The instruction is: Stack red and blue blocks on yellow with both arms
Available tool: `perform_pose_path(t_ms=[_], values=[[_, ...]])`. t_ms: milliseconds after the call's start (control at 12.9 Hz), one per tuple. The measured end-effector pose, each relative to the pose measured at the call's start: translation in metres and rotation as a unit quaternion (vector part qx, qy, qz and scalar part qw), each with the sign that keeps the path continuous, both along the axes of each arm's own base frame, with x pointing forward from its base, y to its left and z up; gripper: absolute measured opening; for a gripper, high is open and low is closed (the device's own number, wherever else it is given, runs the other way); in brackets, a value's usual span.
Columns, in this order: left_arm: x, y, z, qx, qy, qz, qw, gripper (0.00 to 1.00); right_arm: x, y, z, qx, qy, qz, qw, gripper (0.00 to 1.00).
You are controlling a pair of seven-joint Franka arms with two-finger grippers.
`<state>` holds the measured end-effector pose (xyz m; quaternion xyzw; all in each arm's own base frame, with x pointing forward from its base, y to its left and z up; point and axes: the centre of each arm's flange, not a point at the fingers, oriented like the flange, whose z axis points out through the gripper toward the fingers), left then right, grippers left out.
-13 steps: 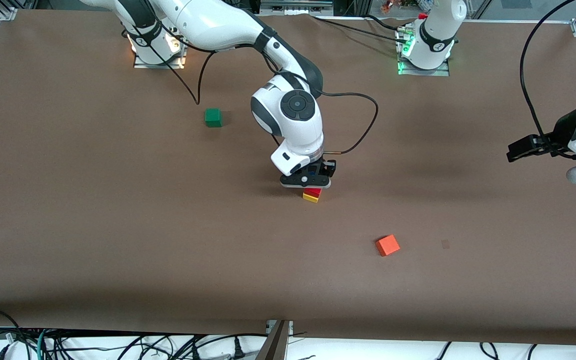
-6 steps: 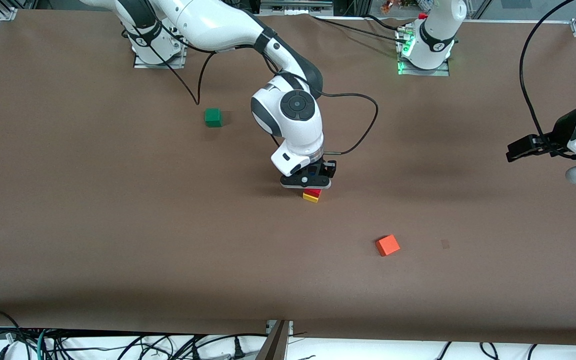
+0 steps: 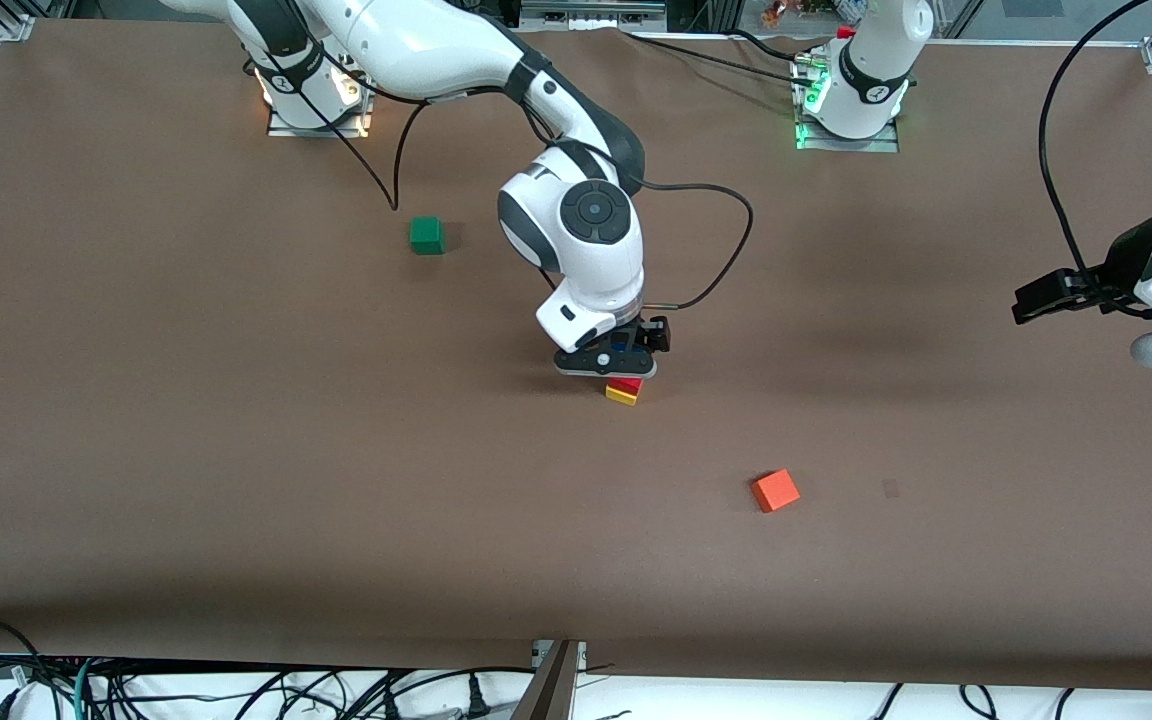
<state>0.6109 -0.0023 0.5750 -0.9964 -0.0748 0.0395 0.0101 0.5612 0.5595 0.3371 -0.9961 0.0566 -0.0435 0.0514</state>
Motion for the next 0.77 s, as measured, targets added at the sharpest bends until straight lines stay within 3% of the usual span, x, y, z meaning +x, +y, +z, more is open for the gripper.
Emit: perform_pose_path(t_ms=[155,387,773], values=[[0.000,0.000,0.000,0.000,0.000,0.000,1.000,1.00,0.017,-0.032,0.051,0.006,0.018,-0.026,0.999,1.00],[0.000,0.000,0.000,0.000,0.000,0.000,1.000,1.00,0.031,-0.097,0.127,0.004,0.063,-0.041,0.997,1.00],[0.000,0.000,-0.001,0.000,0.001,0.000,1.000,1.00,0.043,-0.252,0.217,-0.012,0.116,0.046,0.992,1.00]])
